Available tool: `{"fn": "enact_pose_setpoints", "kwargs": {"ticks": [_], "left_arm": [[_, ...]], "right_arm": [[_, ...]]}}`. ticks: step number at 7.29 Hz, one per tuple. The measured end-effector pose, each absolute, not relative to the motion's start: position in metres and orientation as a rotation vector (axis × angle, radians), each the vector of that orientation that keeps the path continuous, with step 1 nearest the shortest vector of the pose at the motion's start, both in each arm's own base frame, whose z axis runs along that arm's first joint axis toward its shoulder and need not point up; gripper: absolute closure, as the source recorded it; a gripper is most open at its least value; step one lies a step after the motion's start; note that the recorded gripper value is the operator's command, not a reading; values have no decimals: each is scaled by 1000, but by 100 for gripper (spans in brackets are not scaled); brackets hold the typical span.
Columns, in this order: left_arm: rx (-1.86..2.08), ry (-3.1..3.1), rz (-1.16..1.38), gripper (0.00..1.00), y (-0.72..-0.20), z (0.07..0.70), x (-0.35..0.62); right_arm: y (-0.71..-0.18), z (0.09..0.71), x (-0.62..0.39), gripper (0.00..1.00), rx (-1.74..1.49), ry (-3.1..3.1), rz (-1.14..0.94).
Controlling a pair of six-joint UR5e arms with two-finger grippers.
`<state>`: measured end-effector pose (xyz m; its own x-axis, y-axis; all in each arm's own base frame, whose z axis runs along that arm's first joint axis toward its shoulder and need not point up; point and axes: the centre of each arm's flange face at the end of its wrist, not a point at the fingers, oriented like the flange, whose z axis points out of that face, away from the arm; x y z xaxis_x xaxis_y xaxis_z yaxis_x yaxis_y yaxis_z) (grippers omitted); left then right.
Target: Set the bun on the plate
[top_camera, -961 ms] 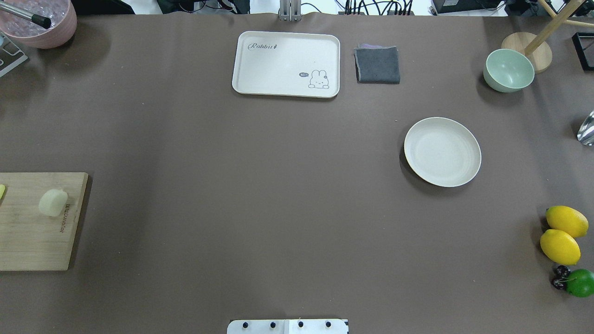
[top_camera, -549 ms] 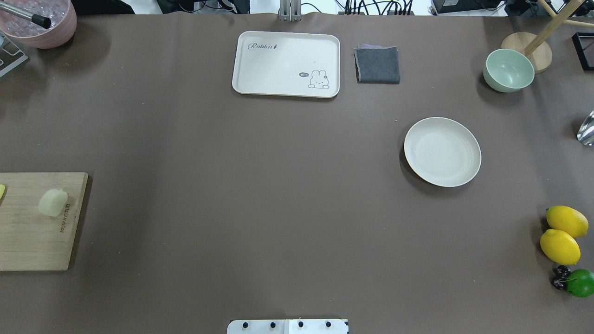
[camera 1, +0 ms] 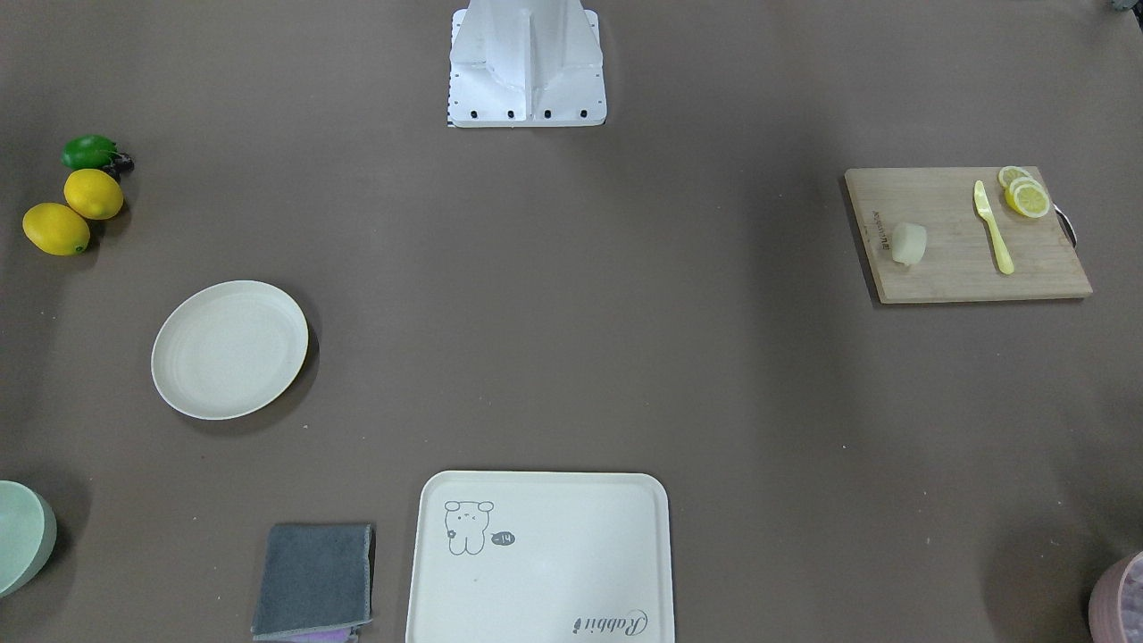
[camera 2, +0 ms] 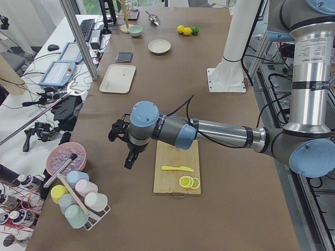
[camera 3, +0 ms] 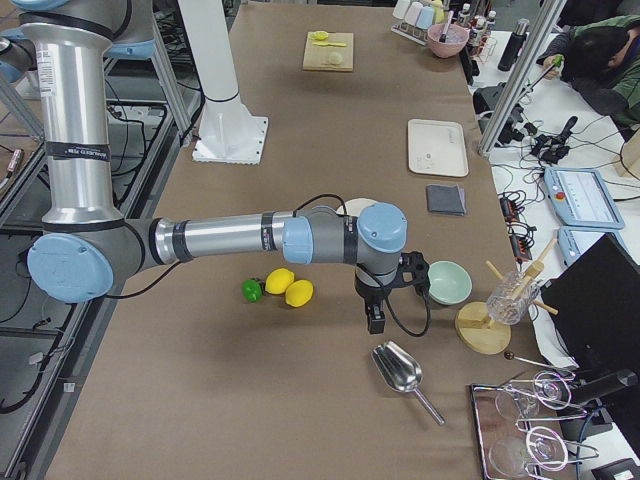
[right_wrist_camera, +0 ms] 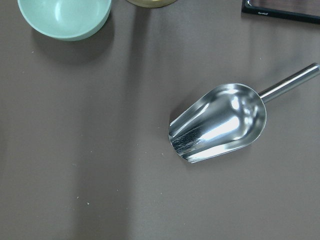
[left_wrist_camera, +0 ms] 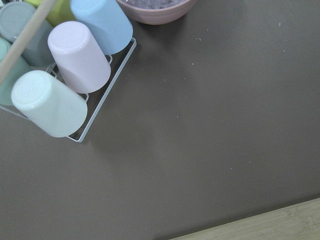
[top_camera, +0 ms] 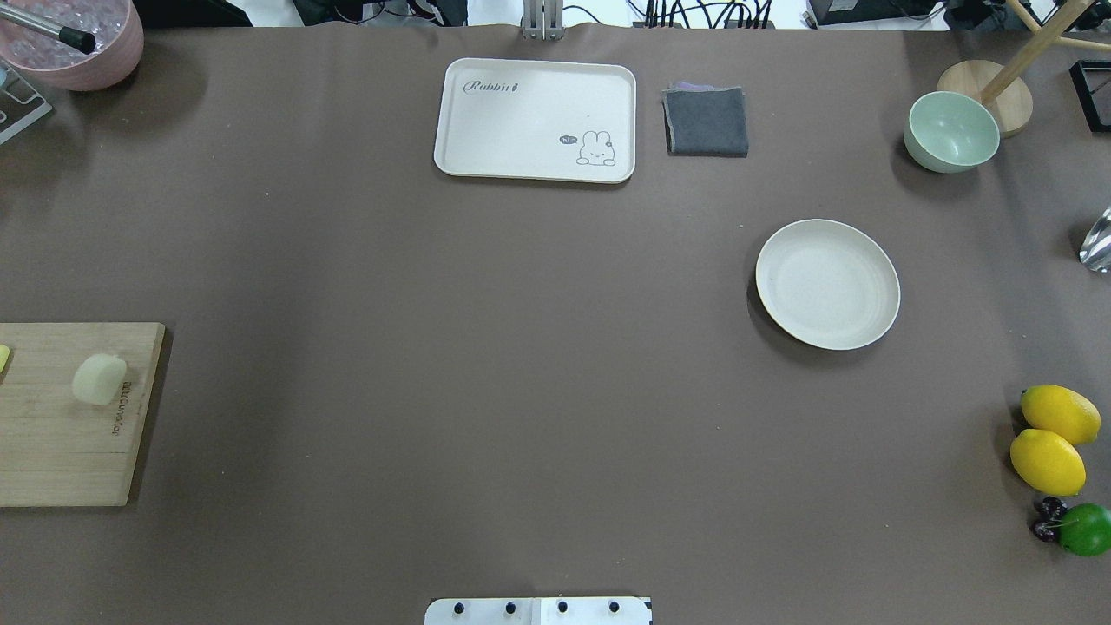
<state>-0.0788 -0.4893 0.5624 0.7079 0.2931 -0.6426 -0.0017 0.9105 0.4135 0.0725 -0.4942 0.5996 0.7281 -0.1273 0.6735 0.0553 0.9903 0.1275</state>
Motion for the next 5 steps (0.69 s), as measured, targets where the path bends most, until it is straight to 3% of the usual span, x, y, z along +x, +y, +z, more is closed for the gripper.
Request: {"fn": "enact_pose_setpoints", "kwargs": {"ticks": [5], "left_arm": [[473, 763, 204, 1, -491, 585, -78]], "right_arm": [[-477, 616, 69, 0, 75, -790, -94]]}}
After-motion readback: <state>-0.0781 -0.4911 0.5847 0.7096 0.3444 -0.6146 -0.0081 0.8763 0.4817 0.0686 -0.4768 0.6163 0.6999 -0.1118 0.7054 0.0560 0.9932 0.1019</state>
